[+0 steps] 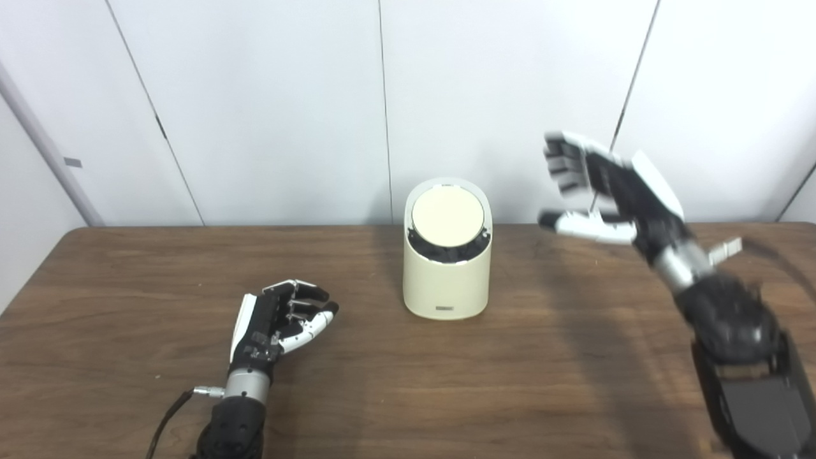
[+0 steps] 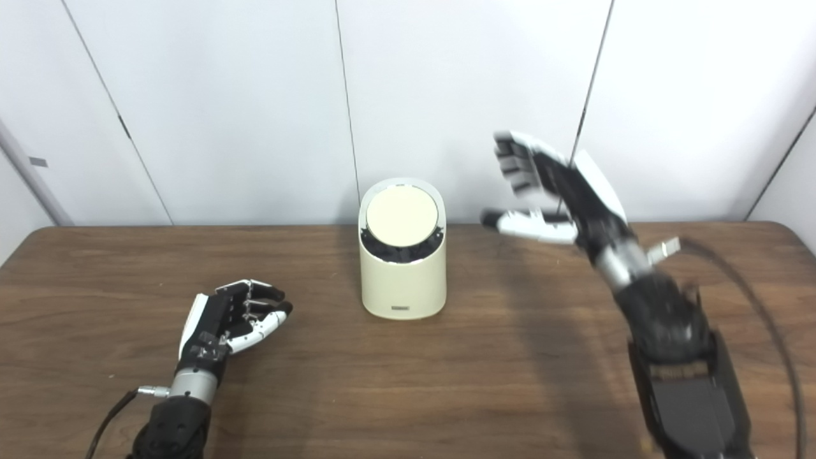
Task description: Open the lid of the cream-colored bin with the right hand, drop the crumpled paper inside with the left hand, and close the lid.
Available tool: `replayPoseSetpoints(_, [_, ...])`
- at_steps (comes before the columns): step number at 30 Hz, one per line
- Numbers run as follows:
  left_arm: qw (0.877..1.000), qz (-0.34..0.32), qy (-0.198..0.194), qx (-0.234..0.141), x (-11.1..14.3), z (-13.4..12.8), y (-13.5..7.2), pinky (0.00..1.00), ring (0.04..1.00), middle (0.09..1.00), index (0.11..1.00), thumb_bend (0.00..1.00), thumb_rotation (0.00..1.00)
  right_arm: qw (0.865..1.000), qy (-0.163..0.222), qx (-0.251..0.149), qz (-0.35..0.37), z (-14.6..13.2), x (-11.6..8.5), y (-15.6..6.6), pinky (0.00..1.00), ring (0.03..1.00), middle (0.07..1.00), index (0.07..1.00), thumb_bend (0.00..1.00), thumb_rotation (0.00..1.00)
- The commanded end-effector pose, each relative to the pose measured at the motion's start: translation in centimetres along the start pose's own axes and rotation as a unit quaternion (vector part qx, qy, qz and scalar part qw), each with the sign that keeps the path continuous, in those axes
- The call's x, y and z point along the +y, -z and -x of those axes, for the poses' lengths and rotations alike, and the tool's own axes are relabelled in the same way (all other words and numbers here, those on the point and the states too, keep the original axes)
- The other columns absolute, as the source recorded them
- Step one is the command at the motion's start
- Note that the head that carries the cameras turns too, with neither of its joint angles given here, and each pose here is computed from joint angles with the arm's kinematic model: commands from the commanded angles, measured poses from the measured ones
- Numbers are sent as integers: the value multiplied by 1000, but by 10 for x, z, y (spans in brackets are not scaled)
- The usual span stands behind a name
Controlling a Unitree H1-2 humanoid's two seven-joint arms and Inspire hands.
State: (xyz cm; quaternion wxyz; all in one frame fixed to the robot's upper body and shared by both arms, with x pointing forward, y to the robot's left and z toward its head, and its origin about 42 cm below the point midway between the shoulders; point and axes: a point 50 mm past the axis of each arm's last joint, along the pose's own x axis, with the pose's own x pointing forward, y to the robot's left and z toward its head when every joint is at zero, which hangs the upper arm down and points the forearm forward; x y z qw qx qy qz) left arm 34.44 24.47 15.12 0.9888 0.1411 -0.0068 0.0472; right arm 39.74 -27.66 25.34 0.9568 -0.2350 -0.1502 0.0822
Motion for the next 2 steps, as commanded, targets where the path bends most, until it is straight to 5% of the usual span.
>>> replayPoseSetpoints(1, [999,2,-3,-45,3,-9,-18,443,564,642,498,500,59,999,21,-37,-16,0,1,-11,673,784,829,848,641,396])
replayPoseSetpoints(2, [999,0,-3,-47,4,-10,-19,440,563,643,498,500,60,999,25,-30,-21,5,5,-5,673,785,832,851,627,387])
